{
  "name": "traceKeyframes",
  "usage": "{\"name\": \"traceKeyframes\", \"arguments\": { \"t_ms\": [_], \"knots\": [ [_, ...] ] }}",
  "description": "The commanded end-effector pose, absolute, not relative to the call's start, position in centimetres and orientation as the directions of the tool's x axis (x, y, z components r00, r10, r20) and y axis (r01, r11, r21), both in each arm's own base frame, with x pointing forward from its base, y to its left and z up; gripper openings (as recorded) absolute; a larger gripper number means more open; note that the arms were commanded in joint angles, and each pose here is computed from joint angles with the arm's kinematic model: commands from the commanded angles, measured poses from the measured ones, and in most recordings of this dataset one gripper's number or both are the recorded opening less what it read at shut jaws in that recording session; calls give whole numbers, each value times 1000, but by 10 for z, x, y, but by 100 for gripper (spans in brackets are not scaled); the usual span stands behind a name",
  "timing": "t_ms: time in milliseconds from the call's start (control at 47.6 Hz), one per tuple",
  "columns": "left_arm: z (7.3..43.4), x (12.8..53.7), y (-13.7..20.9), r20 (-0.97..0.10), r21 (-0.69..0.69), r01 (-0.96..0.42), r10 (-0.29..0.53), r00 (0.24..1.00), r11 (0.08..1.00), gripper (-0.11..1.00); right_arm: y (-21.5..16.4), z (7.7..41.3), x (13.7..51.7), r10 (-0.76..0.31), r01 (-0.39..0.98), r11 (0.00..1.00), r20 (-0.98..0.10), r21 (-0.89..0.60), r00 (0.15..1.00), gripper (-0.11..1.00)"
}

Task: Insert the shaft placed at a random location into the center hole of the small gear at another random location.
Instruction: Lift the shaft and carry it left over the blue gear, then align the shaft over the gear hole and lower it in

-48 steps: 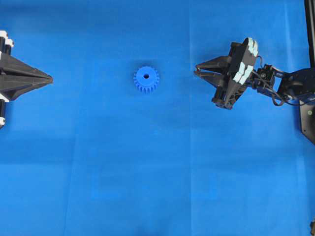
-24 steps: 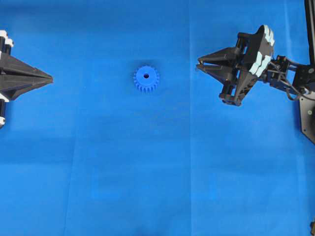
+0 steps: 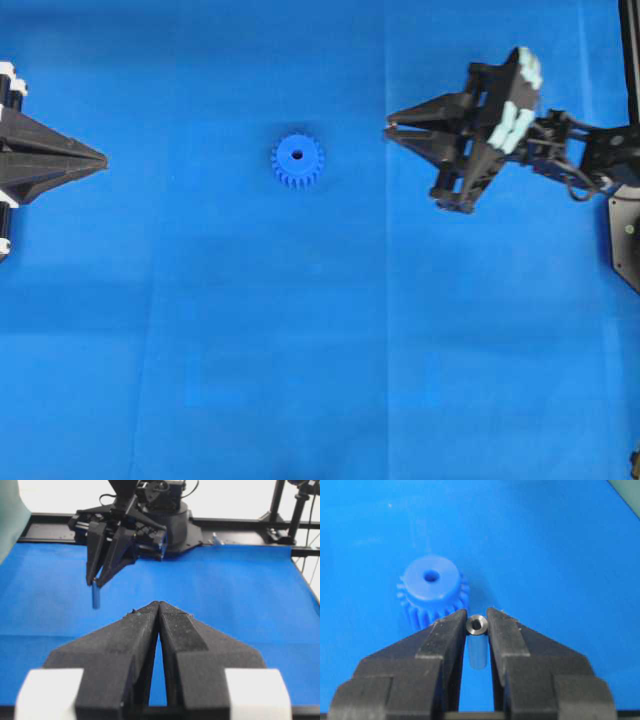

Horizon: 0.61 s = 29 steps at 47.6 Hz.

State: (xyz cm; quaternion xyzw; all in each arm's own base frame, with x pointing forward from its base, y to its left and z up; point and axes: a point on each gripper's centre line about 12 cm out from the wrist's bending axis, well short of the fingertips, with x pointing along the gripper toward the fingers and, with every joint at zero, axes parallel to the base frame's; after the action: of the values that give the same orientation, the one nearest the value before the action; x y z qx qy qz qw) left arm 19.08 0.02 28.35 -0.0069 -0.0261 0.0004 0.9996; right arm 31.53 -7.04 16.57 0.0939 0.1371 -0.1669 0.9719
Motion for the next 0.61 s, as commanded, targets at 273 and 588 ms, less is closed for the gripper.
{"name": "traceKeyframes", "arguments": {
  "t_ms": [273, 588],
  "knots": [
    [288, 192, 0, 67, -14, 0, 1, 998, 1000, 2, -69, 184, 389, -255, 297, 946, -269, 128, 929, 3],
    [288, 192, 0, 66, -14, 1, 0, 998, 1000, 2, -66, 186, 418, -231, 271, 956, -282, 111, 931, 3]
  ]
}}
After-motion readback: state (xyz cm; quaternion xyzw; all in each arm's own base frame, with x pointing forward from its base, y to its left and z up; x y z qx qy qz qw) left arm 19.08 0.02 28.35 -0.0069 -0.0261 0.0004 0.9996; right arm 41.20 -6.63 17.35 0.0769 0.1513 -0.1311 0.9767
